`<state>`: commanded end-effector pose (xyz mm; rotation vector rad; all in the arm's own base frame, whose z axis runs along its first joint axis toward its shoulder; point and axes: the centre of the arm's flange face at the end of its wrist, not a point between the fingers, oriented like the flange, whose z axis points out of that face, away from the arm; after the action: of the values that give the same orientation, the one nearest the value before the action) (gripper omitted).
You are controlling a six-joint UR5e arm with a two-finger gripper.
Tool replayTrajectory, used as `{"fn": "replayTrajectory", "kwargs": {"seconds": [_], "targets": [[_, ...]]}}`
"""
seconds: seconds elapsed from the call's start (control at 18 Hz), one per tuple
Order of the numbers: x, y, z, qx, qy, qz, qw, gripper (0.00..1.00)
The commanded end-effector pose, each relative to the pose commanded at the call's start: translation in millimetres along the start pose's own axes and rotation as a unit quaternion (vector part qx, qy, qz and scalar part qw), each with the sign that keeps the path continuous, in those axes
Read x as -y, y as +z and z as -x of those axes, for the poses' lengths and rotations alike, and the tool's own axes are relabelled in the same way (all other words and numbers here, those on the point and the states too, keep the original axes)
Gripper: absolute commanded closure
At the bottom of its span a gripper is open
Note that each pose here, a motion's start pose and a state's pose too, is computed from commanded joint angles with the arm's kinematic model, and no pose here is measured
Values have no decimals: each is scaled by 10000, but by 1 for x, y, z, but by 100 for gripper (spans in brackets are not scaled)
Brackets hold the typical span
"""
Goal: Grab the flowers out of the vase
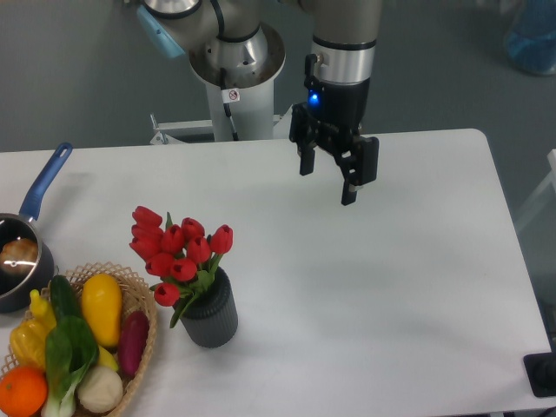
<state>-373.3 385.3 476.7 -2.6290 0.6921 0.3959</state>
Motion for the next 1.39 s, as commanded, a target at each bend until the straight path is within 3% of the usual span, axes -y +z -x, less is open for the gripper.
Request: {"fn": "replayTrajectory", "kwargs": {"seconds": [0.67,1.39], "targets": [[-4,2,1,-13,-88,-3,10000,0],[-8,32,-17,-369,-245,-382,9983,0]]}}
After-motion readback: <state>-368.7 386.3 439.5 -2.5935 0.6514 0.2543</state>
